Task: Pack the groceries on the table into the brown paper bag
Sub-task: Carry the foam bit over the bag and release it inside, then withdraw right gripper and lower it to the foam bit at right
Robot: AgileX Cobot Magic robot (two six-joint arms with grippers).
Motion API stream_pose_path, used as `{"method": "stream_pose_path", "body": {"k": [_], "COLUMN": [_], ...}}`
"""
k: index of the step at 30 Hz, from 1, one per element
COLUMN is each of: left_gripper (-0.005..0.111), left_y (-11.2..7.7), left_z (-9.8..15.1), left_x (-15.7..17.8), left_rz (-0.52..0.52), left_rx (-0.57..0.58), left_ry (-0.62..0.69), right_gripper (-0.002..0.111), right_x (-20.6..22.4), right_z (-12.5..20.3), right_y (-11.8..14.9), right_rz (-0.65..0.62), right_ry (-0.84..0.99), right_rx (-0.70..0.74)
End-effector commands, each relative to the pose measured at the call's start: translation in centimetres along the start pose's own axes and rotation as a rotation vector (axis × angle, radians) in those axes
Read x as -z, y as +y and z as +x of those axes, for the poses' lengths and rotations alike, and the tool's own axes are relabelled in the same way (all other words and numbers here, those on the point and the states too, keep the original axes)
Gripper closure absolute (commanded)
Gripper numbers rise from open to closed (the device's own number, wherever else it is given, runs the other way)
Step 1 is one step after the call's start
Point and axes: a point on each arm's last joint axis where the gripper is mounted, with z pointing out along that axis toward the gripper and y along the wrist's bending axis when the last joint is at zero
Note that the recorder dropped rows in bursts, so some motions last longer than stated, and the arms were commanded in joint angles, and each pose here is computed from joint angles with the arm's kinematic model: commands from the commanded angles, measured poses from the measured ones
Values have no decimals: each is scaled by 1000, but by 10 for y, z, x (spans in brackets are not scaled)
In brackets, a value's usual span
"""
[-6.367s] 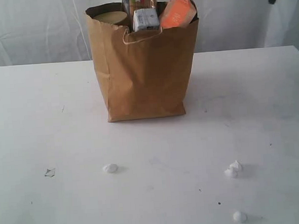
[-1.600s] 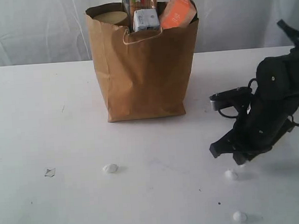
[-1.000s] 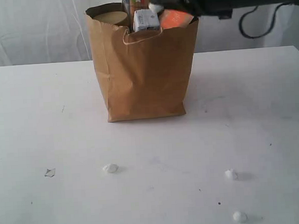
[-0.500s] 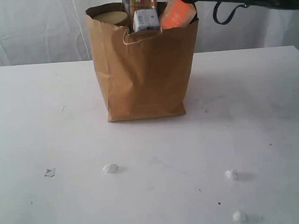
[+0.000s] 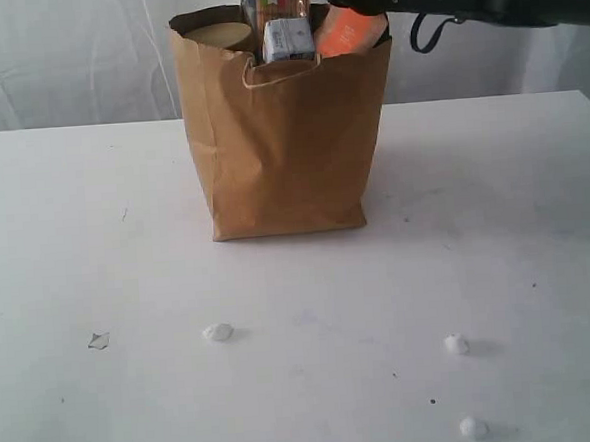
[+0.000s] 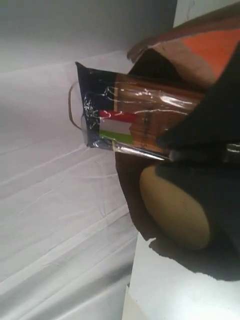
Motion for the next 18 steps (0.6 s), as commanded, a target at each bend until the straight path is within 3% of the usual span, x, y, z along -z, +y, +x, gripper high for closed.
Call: {"method": "stream_pose_path", "body": {"k": [1,6,18], "left_gripper": [107,107,107], "left_y": [0,0,0], "left_z": [1,1,1], "left_x": [0,0,0], "left_rz": [2,2,2], "left_rx": [15,15,15], "left_ry": [-3,-3,-3], "right_gripper": [97,79,78], "right_x": [-1,-1,8], "right_z": [-3,-3,-14], "right_y": [-2,-2,8], "right_rz": [22,20,-31], "right_ry": [-11,-11,-35], "right_rx": [11,11,21]}}
